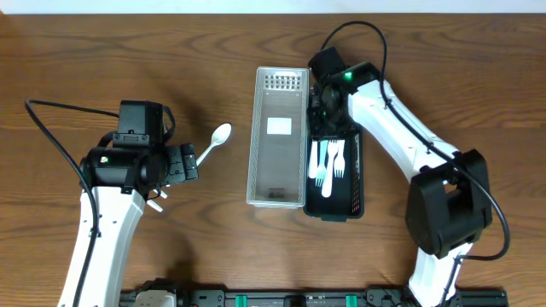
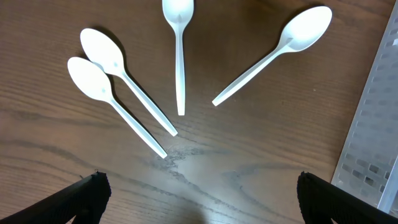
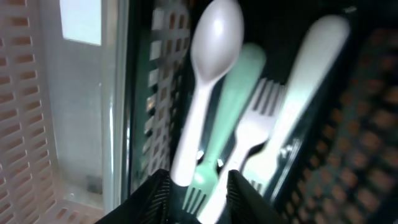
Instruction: Pack container
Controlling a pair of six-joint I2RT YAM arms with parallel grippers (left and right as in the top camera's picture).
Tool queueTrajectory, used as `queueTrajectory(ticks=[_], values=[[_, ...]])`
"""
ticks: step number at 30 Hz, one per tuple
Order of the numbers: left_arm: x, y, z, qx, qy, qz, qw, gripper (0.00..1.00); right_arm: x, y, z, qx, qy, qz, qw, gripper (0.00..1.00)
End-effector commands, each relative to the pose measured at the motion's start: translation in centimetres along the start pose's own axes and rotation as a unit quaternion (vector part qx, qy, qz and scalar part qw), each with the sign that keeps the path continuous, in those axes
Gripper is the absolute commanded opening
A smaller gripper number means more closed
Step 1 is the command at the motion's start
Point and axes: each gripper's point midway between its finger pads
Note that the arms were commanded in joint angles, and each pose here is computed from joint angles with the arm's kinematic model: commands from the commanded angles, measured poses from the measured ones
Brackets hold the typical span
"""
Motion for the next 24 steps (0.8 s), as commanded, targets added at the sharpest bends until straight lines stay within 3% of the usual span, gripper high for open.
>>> queueTrajectory(ticks=[1, 3, 6, 12, 18, 24], values=[[0.4, -0.1, -0.4, 0.005, -0.006, 0.002, 1.000, 0.98, 7.7, -2.4, -3.1, -0.002, -0.108, 0.026, 0.994, 0.52], [0.4, -0.1, -0.4, 0.005, -0.006, 0.002, 1.000, 0.98, 11.0, -4.5, -3.5, -0.014, -0.146, 0.051, 0.988, 0.59], [0.4, -0.1, -0.4, 0.004, -0.006, 0.002, 1.000, 0.98, 14.9, -8.5, -3.1, -0.054, -0.186, 0.092, 0.977, 0.63], [0.4, -0.6, -0.3, -0.013, -0.008, 0.006, 1.000, 0.98, 19.5, -16.7, -0.3, -0.132, -0.210, 0.143, 0.958, 0.74], [0.9, -4.1, -0.1, -0.090, -0.024, 0.040, 0.995, 0.98, 18.1, -21.3, 2.3, -0.201, -0.177, 0.122, 0.956, 0.77], [2.4, -7.3, -1.4, -0.183, -0.044, 0.073, 0.979, 0.98, 14.6, -22.2, 3.6, -0.213, -0.142, 0.122, 0.959, 0.77]])
Point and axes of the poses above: each gripper's point midway between its finger pads, its own x axis back along the fingers, its own y axis along the line the jaws close on, z = x × y, and after that the axes turned 8 degrees about x, right-handed
